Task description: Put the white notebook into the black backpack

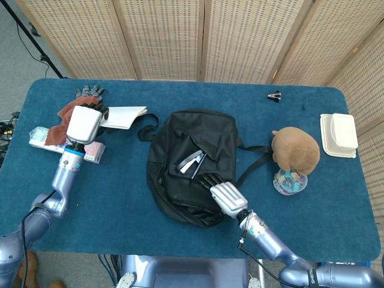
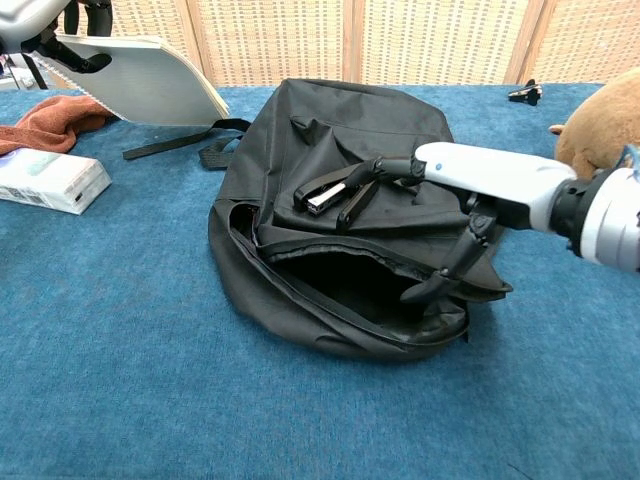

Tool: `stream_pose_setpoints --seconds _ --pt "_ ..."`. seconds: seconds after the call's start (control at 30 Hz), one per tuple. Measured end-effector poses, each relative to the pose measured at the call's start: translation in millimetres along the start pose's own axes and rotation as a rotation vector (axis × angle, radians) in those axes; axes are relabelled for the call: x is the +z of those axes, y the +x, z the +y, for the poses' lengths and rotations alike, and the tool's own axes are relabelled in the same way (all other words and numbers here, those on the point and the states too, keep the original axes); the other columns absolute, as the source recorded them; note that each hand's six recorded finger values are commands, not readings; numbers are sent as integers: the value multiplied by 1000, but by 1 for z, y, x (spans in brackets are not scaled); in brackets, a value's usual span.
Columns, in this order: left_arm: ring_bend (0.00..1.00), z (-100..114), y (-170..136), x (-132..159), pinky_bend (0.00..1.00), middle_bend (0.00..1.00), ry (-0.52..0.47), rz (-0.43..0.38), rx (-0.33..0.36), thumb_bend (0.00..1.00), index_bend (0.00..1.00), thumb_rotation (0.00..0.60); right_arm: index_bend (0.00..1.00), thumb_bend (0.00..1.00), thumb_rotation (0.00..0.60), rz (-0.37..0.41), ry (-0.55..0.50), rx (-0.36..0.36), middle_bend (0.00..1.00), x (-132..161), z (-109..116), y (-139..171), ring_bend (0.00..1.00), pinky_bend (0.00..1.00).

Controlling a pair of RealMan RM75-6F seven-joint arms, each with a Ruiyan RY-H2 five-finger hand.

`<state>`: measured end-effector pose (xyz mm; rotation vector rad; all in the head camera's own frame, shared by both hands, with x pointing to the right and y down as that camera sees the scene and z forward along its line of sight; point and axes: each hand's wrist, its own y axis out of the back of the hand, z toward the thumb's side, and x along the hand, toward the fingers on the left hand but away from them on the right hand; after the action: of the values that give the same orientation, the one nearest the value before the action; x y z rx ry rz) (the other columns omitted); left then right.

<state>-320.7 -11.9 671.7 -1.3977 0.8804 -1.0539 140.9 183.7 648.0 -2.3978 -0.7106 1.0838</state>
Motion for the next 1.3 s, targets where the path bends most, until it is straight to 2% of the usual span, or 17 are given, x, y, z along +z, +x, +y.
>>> stream_pose_setpoints --seconds 0.3,0.33,0.43,0.6,0.7,0.8,0.9,1.3 --pt "608 0 -5 0 690 645 -18 -2 5 427 778 600 131 0 600 -26 14 -14 103 -2 -17 -18 42 70" --pt "608 0 -5 0 690 645 -19 -2 6 427 778 600 141 0 600 -30 28 -23 116 -4 -18 -21 55 85" --pt "608 0 -7 -2 690 645 -23 0 7 427 779 600 214 28 600 -46 62 -62 207 -10 -16 -26 159 216" --pt "608 1 -10 -6 690 645 -27 4 9 427 778 600 401 368 600 -73 98 -133 416 -17 -11 -28 396 485" --pt "608 1 -12 -9 690 645 -31 6 11 427 779 600 485 542 600 -83 106 -157 498 -20 -9 -26 501 575" --pt "609 2 -15 -12 690 646 -35 4 16 427 780 600 552 634 600 -97 122 -164 563 -25 -6 -23 566 603" --pt "612 7 -18 -14 690 649 -50 1 39 429 783 600 594 666 600 -100 107 -173 601 -26 -3 -22 605 615" --pt "612 37 -22 -20 690 650 -119 -37 154 430 788 600 610 690 600 -124 21 -209 615 -25 25 -32 618 623"
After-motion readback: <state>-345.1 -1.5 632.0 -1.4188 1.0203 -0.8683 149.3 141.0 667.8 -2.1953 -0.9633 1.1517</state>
